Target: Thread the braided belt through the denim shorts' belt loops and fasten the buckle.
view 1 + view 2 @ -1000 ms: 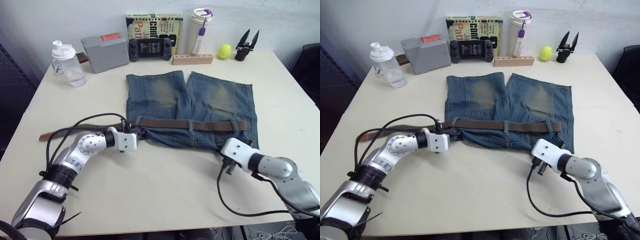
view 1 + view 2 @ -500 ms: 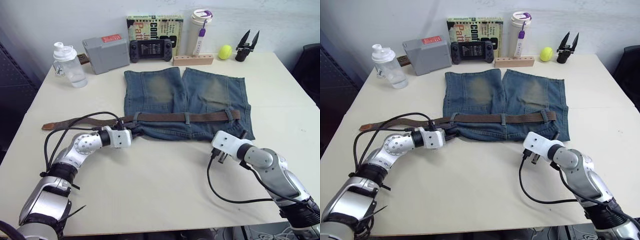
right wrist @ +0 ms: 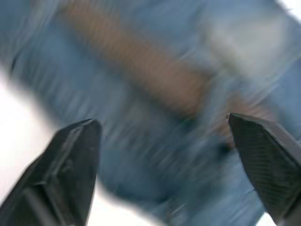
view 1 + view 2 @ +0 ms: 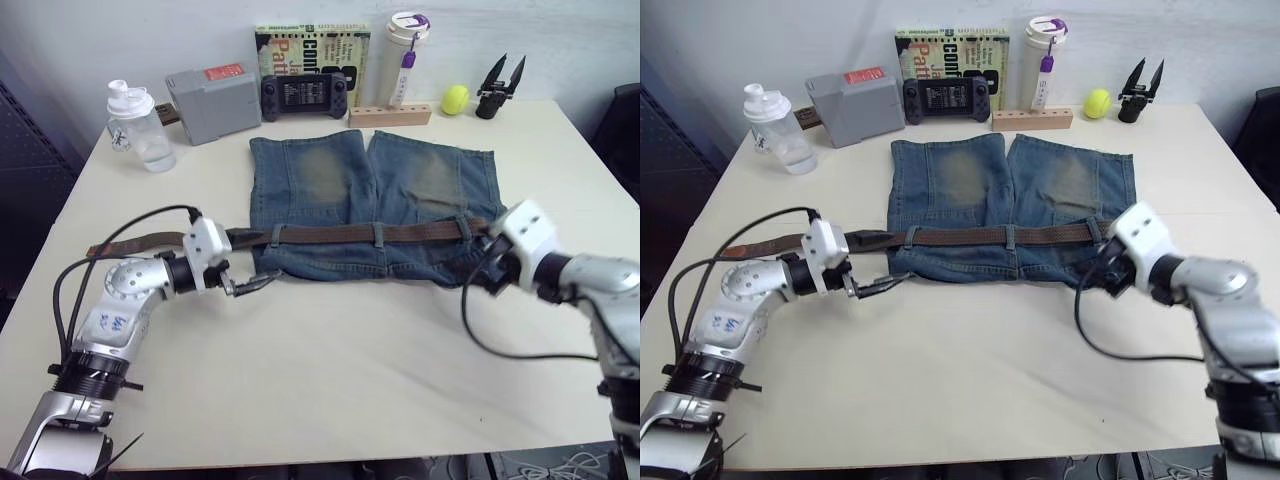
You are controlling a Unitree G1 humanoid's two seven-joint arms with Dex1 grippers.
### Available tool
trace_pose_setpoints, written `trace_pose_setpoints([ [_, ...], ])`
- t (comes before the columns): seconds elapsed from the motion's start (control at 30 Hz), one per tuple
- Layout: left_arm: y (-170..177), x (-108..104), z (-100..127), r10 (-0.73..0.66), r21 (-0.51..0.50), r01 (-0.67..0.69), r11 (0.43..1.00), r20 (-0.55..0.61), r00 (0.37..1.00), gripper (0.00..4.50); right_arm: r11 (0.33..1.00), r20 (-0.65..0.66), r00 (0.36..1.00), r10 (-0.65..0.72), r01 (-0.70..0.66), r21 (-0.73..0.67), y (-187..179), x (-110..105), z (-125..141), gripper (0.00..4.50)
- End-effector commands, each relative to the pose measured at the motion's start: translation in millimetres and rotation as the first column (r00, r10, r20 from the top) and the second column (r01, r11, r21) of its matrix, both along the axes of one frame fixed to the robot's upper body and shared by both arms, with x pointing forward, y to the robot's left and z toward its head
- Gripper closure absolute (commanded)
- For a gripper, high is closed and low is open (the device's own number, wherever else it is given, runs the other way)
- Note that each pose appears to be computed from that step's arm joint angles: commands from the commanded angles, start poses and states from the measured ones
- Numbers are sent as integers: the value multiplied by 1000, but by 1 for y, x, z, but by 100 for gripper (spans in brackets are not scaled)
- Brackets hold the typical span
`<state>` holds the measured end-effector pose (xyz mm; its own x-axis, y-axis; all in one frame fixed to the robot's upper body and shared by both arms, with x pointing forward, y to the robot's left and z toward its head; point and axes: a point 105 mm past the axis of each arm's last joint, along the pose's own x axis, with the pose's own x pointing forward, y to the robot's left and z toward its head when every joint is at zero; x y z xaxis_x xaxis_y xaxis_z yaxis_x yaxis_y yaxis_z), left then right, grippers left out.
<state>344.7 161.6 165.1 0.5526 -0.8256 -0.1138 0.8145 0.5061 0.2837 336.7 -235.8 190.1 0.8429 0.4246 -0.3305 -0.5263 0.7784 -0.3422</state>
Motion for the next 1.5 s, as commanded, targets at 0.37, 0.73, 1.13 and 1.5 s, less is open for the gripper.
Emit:
trace_pose_setpoints([
  [0.37,17,-72,4,-295,-173,247,953,-368,882,0,953,-56,983,-173,181,245,-10,24,19,7],
  [0.73,9,20,27,-102,-223,26,974,-336,936,0,918,-71,975,-211,223,327,-13,42,26,7],
  [1.13,-7,63,-14,-51,-180,-56,982,-539,841,0,927,-259,948,-184,255,276,-14,53,0,7],
  [1.5,-2,65,-34,21,-63,-68,996,-562,827,88,936,-266,952,-153,226,269,-10,57,-6,392],
])
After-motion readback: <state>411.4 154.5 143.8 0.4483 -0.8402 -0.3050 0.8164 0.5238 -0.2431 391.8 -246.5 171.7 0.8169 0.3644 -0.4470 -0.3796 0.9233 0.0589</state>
